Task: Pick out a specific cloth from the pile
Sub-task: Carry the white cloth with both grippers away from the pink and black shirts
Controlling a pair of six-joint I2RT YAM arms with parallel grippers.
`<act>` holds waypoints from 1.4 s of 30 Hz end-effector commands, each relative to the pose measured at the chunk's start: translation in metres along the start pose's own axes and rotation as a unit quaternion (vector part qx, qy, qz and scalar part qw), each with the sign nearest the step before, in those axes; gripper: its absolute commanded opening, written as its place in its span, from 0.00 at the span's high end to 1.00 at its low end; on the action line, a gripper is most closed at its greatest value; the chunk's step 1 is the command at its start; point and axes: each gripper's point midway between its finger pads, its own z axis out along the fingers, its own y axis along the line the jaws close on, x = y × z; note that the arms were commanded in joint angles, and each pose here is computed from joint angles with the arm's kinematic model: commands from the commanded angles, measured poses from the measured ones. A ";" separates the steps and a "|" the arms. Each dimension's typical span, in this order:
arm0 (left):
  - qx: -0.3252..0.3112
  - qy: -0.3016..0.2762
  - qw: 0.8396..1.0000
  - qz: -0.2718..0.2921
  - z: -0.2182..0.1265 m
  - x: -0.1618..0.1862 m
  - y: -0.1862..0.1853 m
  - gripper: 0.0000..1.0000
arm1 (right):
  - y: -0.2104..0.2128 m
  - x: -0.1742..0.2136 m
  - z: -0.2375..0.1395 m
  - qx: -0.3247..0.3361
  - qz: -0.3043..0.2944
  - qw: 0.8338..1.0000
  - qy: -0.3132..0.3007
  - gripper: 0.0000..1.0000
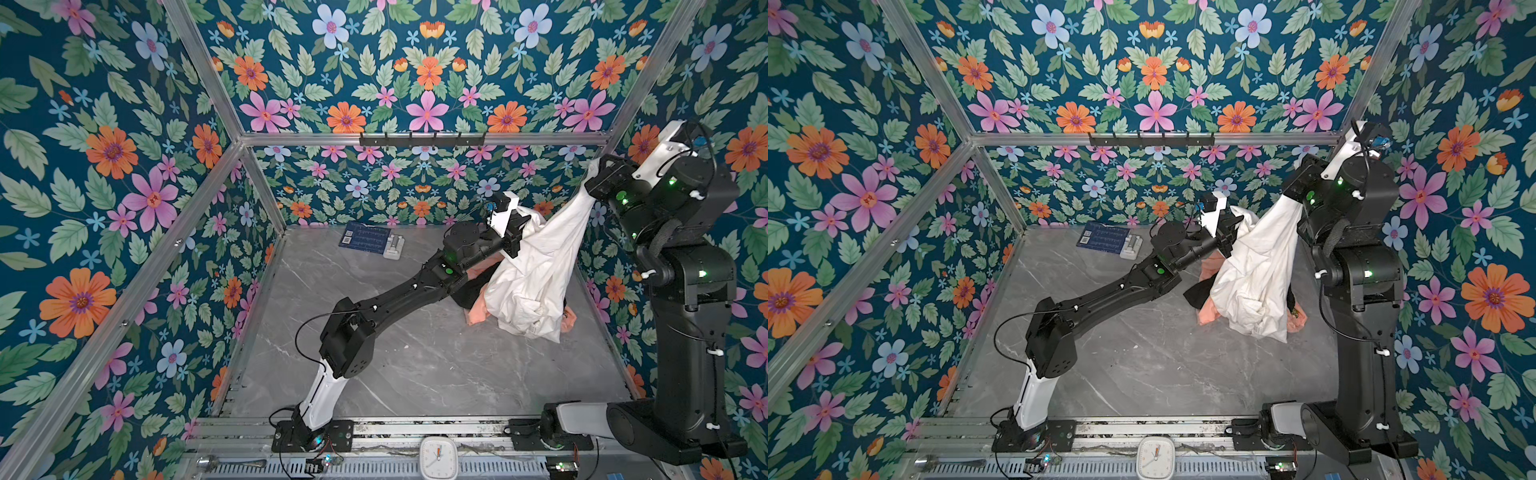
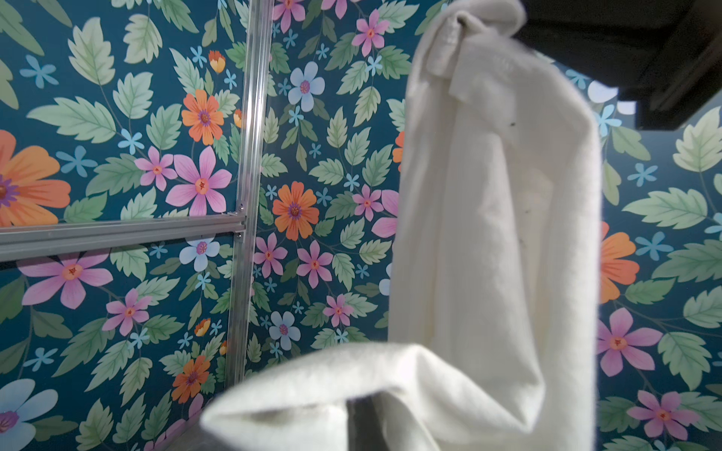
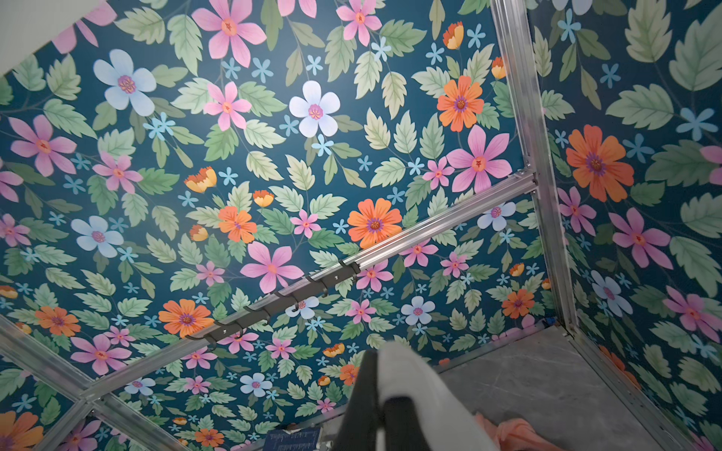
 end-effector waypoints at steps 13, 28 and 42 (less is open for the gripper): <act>-0.008 -0.080 0.996 0.040 -0.022 -0.077 -0.013 1.00 | 0.036 -0.014 -0.024 -0.093 0.077 0.993 0.009 1.00; -0.039 -0.094 0.993 0.065 -0.047 -0.115 -0.010 1.00 | 0.095 0.006 -0.033 -0.149 0.038 0.987 0.040 1.00; -0.095 -0.128 0.981 0.109 -0.092 -0.177 -0.002 1.00 | 0.152 0.038 -0.034 -0.195 0.011 0.977 0.081 1.00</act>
